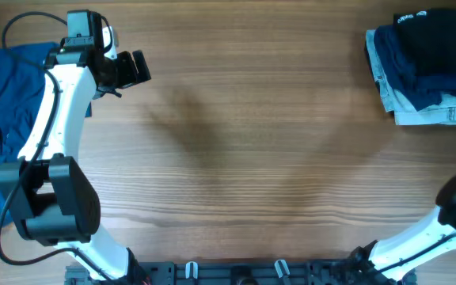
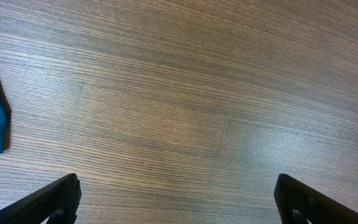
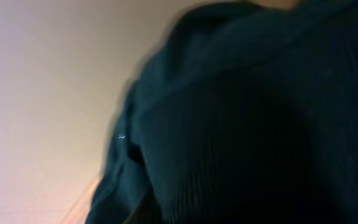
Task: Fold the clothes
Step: 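Release the bundle and withdraw the right gripper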
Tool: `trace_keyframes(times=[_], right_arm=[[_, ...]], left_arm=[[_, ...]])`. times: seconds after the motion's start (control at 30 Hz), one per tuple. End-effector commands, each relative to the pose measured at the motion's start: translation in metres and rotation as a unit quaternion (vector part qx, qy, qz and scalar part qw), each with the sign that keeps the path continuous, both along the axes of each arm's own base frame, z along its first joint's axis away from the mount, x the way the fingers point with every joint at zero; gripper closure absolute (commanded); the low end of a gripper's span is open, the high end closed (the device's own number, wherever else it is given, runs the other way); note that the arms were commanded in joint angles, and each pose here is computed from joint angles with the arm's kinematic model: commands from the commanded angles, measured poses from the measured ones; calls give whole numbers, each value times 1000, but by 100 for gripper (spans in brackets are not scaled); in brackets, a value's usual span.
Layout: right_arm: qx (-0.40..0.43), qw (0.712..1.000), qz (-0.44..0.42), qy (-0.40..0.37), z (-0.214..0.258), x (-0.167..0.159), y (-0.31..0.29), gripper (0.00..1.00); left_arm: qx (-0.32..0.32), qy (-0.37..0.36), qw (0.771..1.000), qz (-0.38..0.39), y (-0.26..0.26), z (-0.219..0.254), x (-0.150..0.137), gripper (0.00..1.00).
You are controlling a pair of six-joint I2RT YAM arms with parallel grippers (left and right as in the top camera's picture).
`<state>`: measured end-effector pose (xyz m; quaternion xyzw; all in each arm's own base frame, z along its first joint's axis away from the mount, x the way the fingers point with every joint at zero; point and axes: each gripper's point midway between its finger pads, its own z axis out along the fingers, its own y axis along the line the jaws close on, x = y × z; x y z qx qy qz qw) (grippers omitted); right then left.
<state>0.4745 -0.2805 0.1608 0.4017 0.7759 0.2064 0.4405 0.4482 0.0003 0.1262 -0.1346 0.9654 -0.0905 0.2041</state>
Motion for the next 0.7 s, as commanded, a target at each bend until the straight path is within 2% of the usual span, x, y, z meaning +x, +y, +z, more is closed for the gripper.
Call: trace_keyframes(times=[0.0,0.03,0.1,0.13,0.2,0.27,0.4,0.53,0.57,0.67], right_arm=[[30,998,-31,42,-10,-31,-17,96],[46,996,-37,60,-16,-40,-16,92],[78,993,-37,86,-25,-53,-9,53],[92,991,-33,95,-28,-57,-3,42],[116,985,-30,128,-32,-71,10,37],[106,985,-13,138,-26,-79,18,36],[49,988,39,139,18,-103,43,36],[-83,986,130,70,92,-106,83,35],[-123,980,151,43,119,-107,103,34],[-189,961,204,-7,159,-105,145,31]], left_arm=[[4,8,1000,0,4,-8,-1,0],[4,8,1000,0,4,-8,-1,0],[4,8,1000,0,4,-8,-1,0],[4,8,1000,0,4,-8,-1,0],[4,8,1000,0,4,-8,-1,0],[4,8,1000,0,4,-8,-1,0],[4,8,1000,0,4,-8,-1,0],[4,8,1000,0,4,-8,-1,0],[2,8,1000,-1,3,-8,-2,0],[-16,8,1000,-10,-3,-7,-2,0]])
